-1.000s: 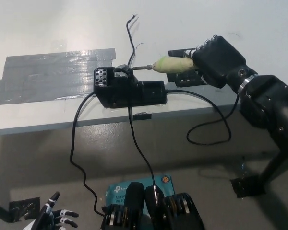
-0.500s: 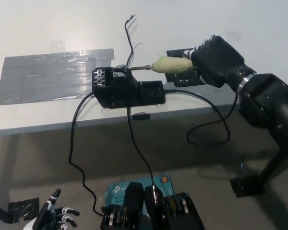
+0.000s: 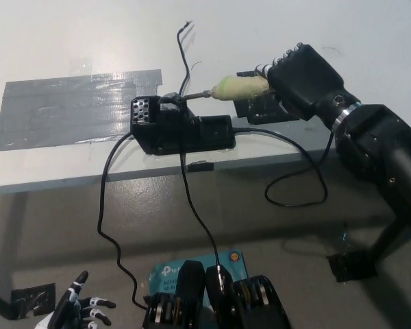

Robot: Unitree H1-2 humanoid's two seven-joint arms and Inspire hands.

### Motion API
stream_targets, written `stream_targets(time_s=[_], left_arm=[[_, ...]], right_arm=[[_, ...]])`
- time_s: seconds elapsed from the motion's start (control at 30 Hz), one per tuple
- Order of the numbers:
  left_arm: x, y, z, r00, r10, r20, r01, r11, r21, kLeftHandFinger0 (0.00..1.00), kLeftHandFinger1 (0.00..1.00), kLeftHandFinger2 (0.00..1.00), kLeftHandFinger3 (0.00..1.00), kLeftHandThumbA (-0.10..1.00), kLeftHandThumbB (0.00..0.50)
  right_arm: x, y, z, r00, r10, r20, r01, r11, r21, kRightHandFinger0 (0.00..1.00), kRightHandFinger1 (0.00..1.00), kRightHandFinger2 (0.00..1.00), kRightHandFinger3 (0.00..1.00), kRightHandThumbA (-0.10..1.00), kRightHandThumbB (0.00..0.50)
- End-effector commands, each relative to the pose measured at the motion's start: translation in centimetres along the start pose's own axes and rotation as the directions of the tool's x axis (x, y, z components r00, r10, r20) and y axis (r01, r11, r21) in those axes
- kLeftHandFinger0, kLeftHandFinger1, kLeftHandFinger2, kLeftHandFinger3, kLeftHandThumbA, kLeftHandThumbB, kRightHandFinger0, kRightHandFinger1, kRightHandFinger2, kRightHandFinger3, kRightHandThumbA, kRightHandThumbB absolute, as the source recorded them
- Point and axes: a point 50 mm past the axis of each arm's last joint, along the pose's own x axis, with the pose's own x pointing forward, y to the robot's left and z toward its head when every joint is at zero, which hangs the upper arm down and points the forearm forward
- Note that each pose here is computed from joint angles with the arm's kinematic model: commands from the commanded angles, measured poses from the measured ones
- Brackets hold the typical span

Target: The robot uses its right hand to grab and lift the soldering gun kept on the middle of the table and puts it in its base

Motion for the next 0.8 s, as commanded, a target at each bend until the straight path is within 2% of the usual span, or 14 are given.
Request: stream_targets(time_s=[0.0, 0.03, 0.07, 0.2, 0.23, 0.27, 0.4, 0.5, 0.53, 0.57, 0.6, 0.67, 0.7, 0.77], left_arm=[[-0.1, 0.3, 1.0, 0.999, -0.009, 0.033, 0.008, 1.000, 0.020, 0.00, 0.12, 0.35, 0.50, 0.98, 0.500], [-0.1, 0.3, 1.0, 0.999, -0.008, 0.031, 0.007, 1.000, 0.020, 0.00, 0.12, 0.35, 0.50, 0.98, 0.500], [-0.1, 0.3, 1.0, 0.999, -0.006, 0.032, 0.005, 1.000, 0.022, 0.00, 0.11, 0.35, 0.50, 0.99, 0.500], [-0.2, 0.3, 1.1, 0.999, -0.017, 0.043, 0.015, 0.999, 0.033, 0.00, 0.13, 0.38, 0.53, 1.00, 0.500], [-0.2, 0.2, 1.1, 0.999, -0.017, 0.042, 0.016, 0.999, 0.033, 0.00, 0.13, 0.38, 0.53, 1.00, 0.500], [-0.1, 0.2, 1.1, 0.999, -0.018, 0.042, 0.017, 0.999, 0.034, 0.00, 0.13, 0.38, 0.53, 1.00, 0.500], [0.1, 0.0, 1.3, 0.999, -0.015, 0.041, 0.014, 1.000, 0.023, 0.00, 0.13, 0.38, 0.52, 0.99, 0.500], [0.3, -0.1, 1.2, 0.999, -0.012, 0.037, 0.011, 1.000, 0.015, 0.00, 0.13, 0.37, 0.50, 0.99, 0.500], [0.3, -0.1, 1.3, 0.999, -0.020, 0.041, 0.019, 1.000, 0.022, 0.00, 0.15, 0.40, 0.53, 0.99, 0.500], [0.2, 0.0, 1.3, 0.999, -0.024, 0.042, 0.023, 0.999, 0.024, 0.00, 0.15, 0.40, 0.54, 0.99, 0.500], [0.2, 0.1, 1.3, 0.999, -0.025, 0.041, 0.024, 0.999, 0.025, 0.00, 0.15, 0.40, 0.54, 0.99, 0.500], [0.0, 0.3, 1.2, 0.999, -0.019, 0.038, 0.018, 1.000, 0.026, 0.00, 0.15, 0.41, 0.54, 1.00, 0.500], [0.0, 0.4, 1.2, 0.999, -0.018, 0.039, 0.017, 0.999, 0.030, 0.00, 0.15, 0.40, 0.53, 1.00, 0.500], [0.1, 0.3, 1.3, 0.999, -0.018, 0.035, 0.017, 0.999, 0.035, 0.00, 0.15, 0.39, 0.52, 1.00, 0.500]], right_arm=[[2.6, -5.0, 0.6, 0.985, -0.168, 0.035, 0.169, 0.986, -0.014, 0.00, 0.13, 0.47, 0.42, -0.10, 0.198], [2.6, -5.2, 0.7, 0.988, -0.149, 0.032, 0.149, 0.989, 0.003, 0.00, 0.14, 0.45, 0.49, -0.10, 0.198], [2.5, -5.1, 0.7, 0.989, -0.147, 0.030, 0.147, 0.989, 0.006, 0.00, 0.13, 0.42, 0.51, -0.10, 0.195], [2.3, -4.0, 0.7, 0.990, -0.135, 0.040, 0.136, 0.991, -0.022, 0.00, 0.12, 0.45, 0.46, -0.10, 0.204], [2.3, -3.9, 0.7, 0.991, -0.129, 0.045, 0.130, 0.991, -0.015, 0.00, 0.14, 0.48, 0.40, -0.10, 0.204], [2.2, -3.9, 0.6, 0.991, -0.129, 0.044, 0.130, 0.991, -0.015, 0.00, 0.14, 0.48, 0.40, -0.10, 0.204], [1.7, -2.4, 0.5, 0.993, -0.117, 0.032, 0.117, 0.993, -0.007, 0.00, 0.11, 0.42, 0.53, -0.10, 0.221], [1.4, -2.0, 0.4, 0.993, -0.112, 0.044, 0.111, 0.994, 0.006, 0.00, 0.10, 0.41, 0.52, -0.10, 0.223], [1.1, -1.7, 0.3, 0.996, -0.075, 0.055, 0.075, 0.997, -0.006, 0.00, 0.16, 0.47, 0.47, -0.10, 0.186], [0.9, -1.8, 0.4, 0.995, -0.078, 0.063, 0.079, 0.997, -0.011, 0.00, 0.16, 0.50, 0.46, -0.10, 0.198], [0.8, -1.9, 0.5, 0.994, -0.087, 0.069, 0.088, 0.996, -0.007, 0.00, 0.15, 0.46, 0.46, -0.10, 0.205], [0.7, -1.9, 0.6, 0.992, -0.111, 0.061, 0.110, 0.994, 0.015, 0.00, 0.07, 0.22, 0.46, -0.10, 0.236], [0.6, -2.0, 0.5, 0.994, -0.102, 0.046, 0.101, 0.995, 0.024, 0.00, 0.05, 0.16, 0.55, -0.10, 0.221], [0.2, -2.3, -0.2, 0.992, -0.123, 0.043, 0.121, 0.992, 0.037, 0.00, 0.00, 0.27, 0.50, -0.10, 0.215]])
